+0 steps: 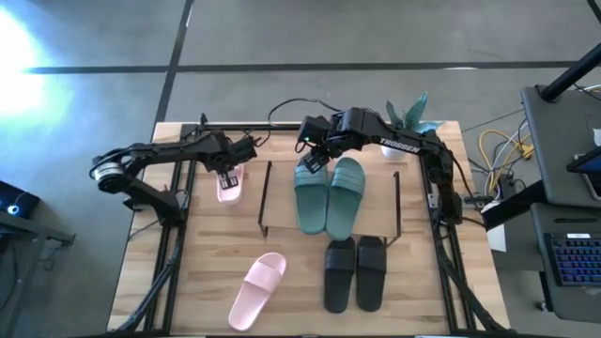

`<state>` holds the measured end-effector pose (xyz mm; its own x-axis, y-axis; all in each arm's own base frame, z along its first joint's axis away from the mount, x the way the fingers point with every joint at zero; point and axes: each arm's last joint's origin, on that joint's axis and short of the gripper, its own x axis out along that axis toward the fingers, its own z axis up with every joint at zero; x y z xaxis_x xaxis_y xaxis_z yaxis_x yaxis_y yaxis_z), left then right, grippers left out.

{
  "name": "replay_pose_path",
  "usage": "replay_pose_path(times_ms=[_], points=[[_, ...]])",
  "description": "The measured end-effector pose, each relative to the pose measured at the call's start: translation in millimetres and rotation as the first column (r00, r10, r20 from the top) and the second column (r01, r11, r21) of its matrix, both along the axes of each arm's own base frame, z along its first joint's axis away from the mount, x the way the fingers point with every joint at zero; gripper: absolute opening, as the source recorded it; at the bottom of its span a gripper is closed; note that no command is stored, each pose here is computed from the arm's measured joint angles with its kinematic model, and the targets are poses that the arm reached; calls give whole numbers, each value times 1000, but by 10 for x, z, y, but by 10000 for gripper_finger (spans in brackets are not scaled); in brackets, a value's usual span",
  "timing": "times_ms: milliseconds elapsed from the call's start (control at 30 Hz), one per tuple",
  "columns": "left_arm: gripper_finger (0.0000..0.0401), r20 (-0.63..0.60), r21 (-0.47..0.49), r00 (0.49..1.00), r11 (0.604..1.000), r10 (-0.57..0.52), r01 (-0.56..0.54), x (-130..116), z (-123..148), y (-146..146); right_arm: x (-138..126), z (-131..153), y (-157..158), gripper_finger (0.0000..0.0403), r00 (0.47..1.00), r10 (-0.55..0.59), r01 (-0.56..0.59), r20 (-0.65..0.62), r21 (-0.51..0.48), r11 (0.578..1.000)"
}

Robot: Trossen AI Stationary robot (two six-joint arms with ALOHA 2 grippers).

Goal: Pick and place slides into the shelf
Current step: Put the pink slide under the shelf

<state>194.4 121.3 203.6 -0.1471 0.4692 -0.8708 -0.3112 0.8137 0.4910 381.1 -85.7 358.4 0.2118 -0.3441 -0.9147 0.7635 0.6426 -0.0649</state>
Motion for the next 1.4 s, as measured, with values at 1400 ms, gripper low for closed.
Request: replay_pose_path(times_ms=[1400], points=[[0,844,-270,533,816,-55,512,116,1798,-2193,-941,1013,400,63,958,-98,159,268,-215,964]])
